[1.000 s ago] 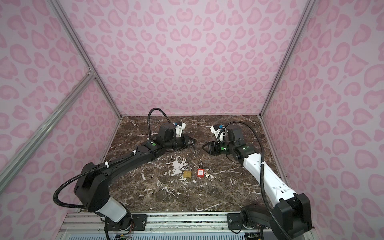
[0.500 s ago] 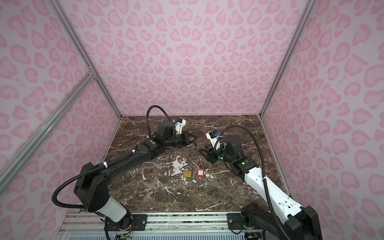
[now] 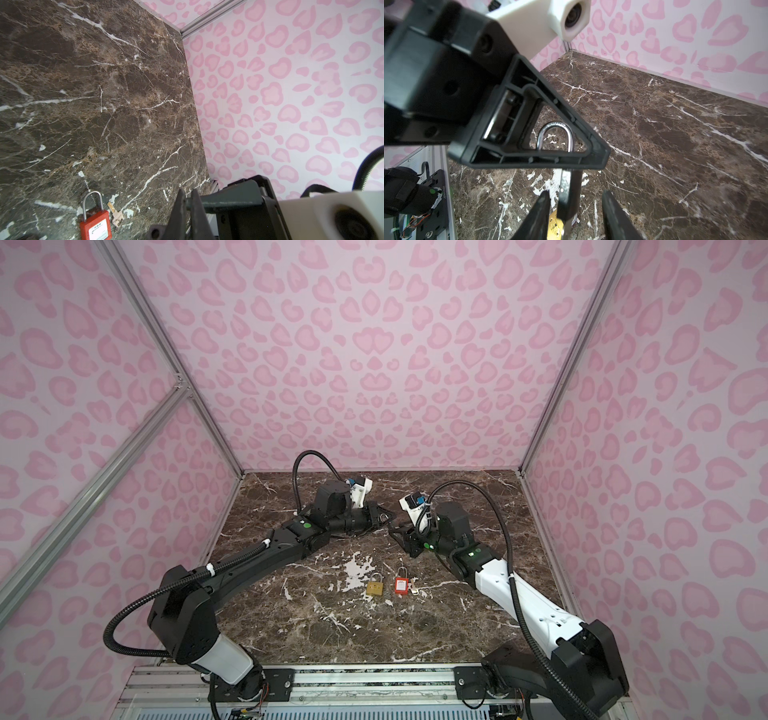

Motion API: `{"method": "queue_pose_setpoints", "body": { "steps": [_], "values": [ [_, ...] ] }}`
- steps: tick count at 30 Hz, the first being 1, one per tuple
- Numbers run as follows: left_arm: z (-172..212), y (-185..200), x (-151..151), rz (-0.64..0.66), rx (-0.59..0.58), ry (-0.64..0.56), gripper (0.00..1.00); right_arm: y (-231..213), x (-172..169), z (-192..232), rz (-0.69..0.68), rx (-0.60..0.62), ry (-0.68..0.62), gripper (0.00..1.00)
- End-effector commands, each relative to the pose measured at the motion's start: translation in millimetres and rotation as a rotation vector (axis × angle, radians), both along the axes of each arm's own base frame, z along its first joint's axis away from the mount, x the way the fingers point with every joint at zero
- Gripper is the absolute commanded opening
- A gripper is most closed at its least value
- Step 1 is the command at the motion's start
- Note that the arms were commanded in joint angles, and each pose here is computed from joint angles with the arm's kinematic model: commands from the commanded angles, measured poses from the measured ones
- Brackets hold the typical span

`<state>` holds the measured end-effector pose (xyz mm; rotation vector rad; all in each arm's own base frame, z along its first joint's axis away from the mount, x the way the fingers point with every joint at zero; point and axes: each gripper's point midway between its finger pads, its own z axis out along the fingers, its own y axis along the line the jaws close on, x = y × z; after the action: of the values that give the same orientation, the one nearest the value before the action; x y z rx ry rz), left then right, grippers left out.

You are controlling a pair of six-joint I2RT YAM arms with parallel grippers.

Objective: Lock with the key

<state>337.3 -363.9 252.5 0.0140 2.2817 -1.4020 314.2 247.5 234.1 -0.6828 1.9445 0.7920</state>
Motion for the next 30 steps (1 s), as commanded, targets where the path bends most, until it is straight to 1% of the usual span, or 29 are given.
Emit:
{"method": "queue_pose_setpoints", "body": {
  "steps": [1,5,10,12,14,15,17,22,23,26,30],
  "values": [
    [20.0,-3.5,1.8,-0.007,-0.047,-0.044,0.04,6.7,1.0,-0.1,0.030,0.000,0.006,0.38],
    [17.6,-2.7,1.7,-0.006,-0.047,-0.037,0.04,10.5,1.8,0.1,0.039,0.008,0.009,0.31],
    [18.8,-2.8,1.5,-0.004,-0.052,-0.038,0.04,11.2,3.6,-0.9,0.033,0.002,0.016,0.25],
    [18.5,-2.9,1.2,-0.004,-0.051,-0.038,0.04,10.4,4.9,-4.0,0.025,-0.009,0.031,0.20],
    [19.7,-2.4,0.9,-0.004,-0.053,-0.042,0.04,11.2,4.4,-5.3,0.029,-0.016,0.050,0.10],
    [19.0,-2.0,1.0,-0.002,-0.052,-0.040,0.06,12.3,3.2,-4.5,0.037,-0.014,0.056,0.06],
    [18.5,-1.2,0.9,0.000,-0.050,-0.041,0.16,15.1,0.4,-3.0,0.059,-0.011,0.071,0.00],
    [20.0,2.1,0.2,0.008,-0.041,-0.052,0.35,15.3,-5.6,-1.0,0.096,-0.046,0.091,0.00],
    [19.2,3.1,-0.1,0.011,-0.037,-0.052,0.40,14.8,-6.6,-0.6,0.101,-0.053,0.091,0.00],
    [19.4,8.3,0.2,0.021,-0.033,-0.057,0.46,13.4,-10.4,0.2,0.115,-0.063,0.086,0.00],
    [21.3,17.6,0.2,0.037,-0.027,-0.071,0.48,8.1,-13.5,1.4,0.115,-0.057,0.095,0.00]
  ]
}}
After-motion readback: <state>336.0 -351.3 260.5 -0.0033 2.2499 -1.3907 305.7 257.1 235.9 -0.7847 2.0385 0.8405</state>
